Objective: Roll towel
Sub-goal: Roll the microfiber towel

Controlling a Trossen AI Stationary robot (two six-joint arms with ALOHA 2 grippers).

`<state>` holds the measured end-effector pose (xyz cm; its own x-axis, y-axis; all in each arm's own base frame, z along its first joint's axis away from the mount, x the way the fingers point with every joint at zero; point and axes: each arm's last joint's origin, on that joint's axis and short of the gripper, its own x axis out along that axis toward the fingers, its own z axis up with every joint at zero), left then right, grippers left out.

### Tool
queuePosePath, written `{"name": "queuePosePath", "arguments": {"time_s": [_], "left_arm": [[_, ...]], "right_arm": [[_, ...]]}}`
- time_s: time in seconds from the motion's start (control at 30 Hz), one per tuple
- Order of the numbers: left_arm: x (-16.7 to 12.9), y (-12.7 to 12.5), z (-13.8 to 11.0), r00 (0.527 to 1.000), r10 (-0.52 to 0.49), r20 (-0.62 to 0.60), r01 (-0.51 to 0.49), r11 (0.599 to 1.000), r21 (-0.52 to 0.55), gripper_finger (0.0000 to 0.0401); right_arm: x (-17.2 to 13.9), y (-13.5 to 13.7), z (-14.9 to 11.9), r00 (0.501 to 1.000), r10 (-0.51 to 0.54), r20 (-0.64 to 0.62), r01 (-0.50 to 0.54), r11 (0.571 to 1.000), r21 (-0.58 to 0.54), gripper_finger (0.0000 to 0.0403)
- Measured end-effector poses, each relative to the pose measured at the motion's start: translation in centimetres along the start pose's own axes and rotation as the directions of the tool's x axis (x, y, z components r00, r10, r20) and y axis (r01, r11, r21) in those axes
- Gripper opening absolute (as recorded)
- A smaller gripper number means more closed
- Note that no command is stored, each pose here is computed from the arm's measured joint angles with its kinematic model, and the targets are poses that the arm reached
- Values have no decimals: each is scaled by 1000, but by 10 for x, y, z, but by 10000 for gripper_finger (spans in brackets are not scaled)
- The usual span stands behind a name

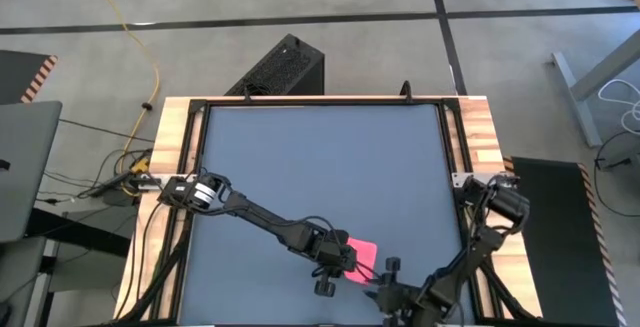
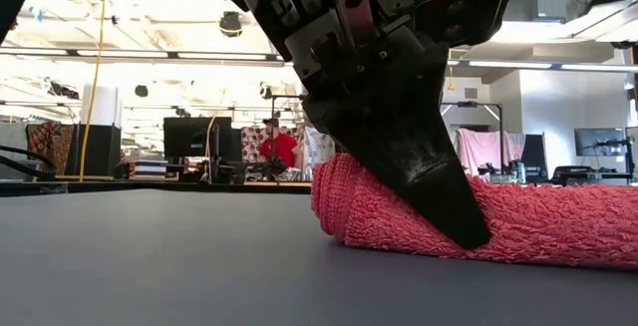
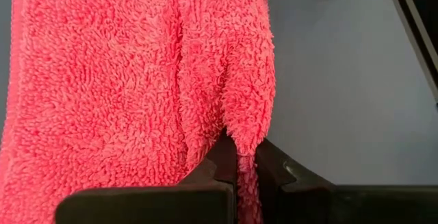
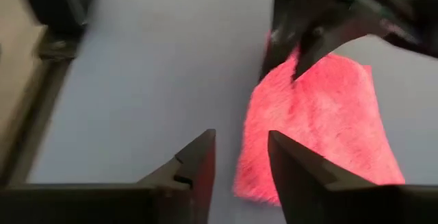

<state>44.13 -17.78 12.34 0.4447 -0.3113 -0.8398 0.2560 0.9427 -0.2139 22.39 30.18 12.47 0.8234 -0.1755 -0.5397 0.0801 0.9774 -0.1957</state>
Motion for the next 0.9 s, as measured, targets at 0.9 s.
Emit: {"name": "queuePosePath", "arguments": {"time_s": [0.9], "left_arm": [[0, 0, -1, 1000, -18, -6, 18, 1000, 20, 0]], "right_arm": [[39, -17, -15, 977, -46, -208, 61, 996, 65, 150]]}}
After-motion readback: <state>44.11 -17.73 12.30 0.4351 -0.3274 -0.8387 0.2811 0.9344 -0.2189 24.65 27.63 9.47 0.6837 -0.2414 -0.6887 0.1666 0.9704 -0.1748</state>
